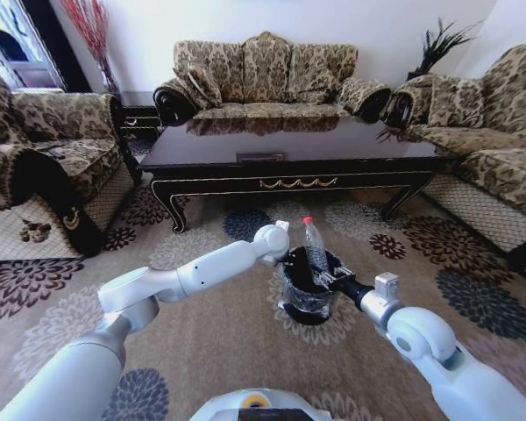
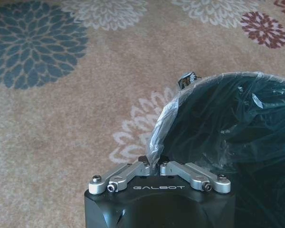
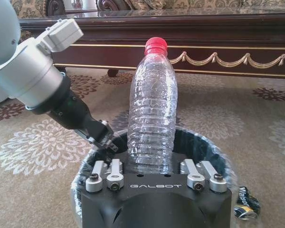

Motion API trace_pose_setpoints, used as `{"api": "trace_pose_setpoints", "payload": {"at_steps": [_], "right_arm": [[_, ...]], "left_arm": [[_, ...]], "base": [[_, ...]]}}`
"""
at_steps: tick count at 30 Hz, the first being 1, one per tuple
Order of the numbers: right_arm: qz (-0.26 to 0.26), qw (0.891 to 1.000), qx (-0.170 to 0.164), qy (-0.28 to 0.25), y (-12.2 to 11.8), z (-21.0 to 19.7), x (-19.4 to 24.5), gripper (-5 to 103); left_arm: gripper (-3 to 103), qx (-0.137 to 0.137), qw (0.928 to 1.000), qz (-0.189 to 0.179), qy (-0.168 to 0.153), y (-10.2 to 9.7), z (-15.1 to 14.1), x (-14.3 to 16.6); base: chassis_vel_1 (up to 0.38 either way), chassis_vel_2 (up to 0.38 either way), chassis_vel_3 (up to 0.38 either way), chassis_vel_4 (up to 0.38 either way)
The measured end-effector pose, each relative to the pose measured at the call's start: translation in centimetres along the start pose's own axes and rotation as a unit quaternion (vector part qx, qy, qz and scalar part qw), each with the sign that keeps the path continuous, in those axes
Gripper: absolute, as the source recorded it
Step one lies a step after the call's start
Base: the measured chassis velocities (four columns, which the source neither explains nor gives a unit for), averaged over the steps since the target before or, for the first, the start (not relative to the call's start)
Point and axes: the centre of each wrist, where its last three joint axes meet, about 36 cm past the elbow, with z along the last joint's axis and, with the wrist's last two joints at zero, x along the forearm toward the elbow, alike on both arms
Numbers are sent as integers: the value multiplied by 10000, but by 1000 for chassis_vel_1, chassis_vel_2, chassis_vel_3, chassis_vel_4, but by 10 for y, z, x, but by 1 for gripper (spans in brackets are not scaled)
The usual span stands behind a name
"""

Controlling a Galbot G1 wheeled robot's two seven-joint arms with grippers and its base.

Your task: Move to the front of the table and pick up the trash from the floor, then place it into the trash bin.

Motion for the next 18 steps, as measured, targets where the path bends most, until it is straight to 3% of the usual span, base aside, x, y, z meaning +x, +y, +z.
{"api": "trace_pose_setpoints", "payload": {"at_steps": [1,3,6,8,13,17,18], "right_arm": [[0,10000,0,0,0,0,0,50],[-1,10000,1,-7,0,0,0,61],[-6,10000,2,-12,0,-1,-1,67],[-15,10000,2,-10,1,-1,0,78],[-41,10000,5,-31,3,-3,2,94],[-43,9999,-6,-123,3,-8,6,99],[-46,9998,-33,-214,2,-14,9,100]], "left_arm": [[4,0,10000,0,0,0,0,0],[4,8,10000,-6,-1,3,1,2],[4,17,10000,-23,4,5,2,2],[4,31,10000,-27,19,6,4,1],[4,41,10000,-20,24,7,7,2],[4,95,9999,-109,26,18,11,3],[4,196,9996,-197,16,33,13,5]], "base": [[0,0,0,0],[0,0,0,0],[0,0,0,0],[0,0,0,0],[0,0,0,0],[0,0,0,0],[0,0,0,0]]}}
